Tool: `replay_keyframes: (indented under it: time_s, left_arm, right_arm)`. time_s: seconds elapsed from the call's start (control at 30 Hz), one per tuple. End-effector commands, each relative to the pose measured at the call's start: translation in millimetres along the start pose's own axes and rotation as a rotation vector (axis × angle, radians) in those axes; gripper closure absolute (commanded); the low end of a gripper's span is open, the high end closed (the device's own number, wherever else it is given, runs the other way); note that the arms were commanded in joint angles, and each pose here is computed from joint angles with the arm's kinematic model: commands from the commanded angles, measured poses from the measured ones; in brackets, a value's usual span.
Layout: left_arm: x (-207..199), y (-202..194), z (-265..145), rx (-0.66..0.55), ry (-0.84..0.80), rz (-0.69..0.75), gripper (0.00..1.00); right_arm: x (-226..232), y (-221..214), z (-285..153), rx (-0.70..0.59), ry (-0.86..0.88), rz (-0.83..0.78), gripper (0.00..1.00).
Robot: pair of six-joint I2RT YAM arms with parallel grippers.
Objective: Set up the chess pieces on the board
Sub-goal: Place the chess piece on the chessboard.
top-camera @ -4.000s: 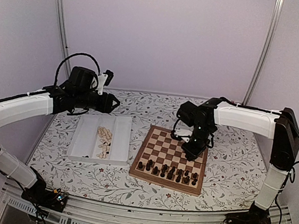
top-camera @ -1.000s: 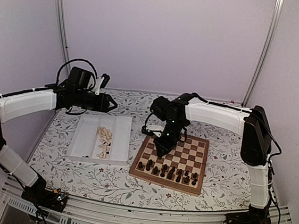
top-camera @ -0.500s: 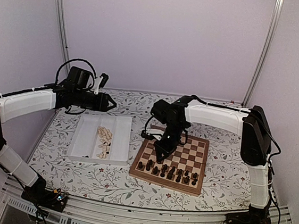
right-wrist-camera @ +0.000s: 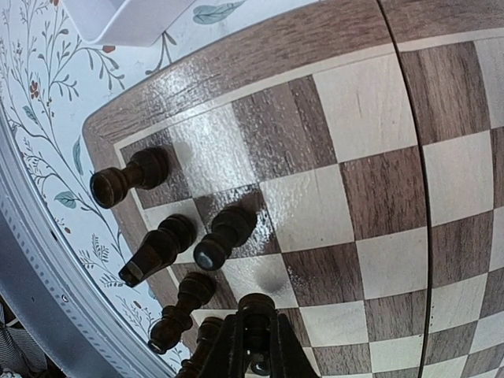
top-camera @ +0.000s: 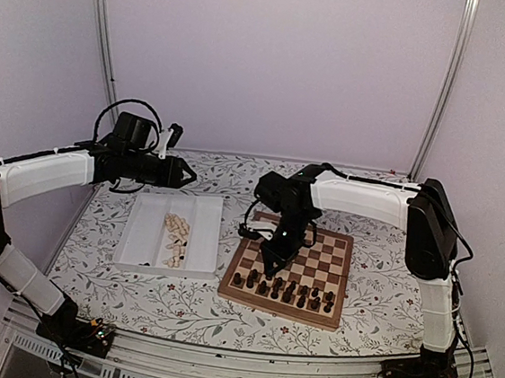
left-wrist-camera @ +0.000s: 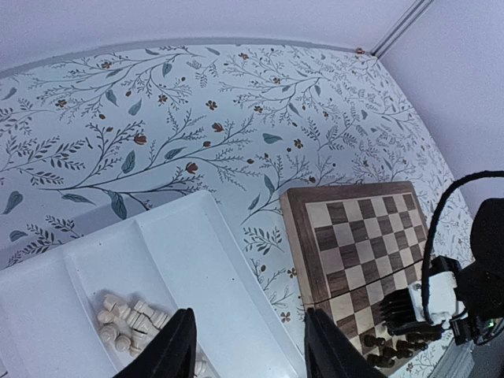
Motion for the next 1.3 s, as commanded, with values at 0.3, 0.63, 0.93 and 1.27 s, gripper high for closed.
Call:
replay_keyframes:
  time_s: [0.3, 0.63, 0.93, 1.27]
  left_arm:
    - [1, 10, -4, -0.023, -0.009, -0.007, 0.51]
    - [1, 10, -3, -0.020, -0.010, -0.007, 0.51]
    - [2, 9, -1, -0.014, -0.012, -0.010, 0.51]
    - [2, 8, -2, -0.011, -0.014, -0.012, 0.51]
  right_arm:
    - [-2, 1, 16, 0.036, 0.010, 0.001, 0.90]
    - [0, 3, 16, 0.030, 0.018, 0.000, 0.84]
    - [6, 5, 7, 0.004, 0.057, -0.008, 0.82]
    - [8, 5, 4, -0.003, 0.065, -0.010, 0.82]
Point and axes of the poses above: each gripper's point midway between its finger pads, its own z axis out along the fingers, its own x axis along the line the jaws close on, y = z × x, the point moved 8 cm from there along -z, back along the fingers, and after that the axes turned 1 degree about z, right-handed, at the moved point
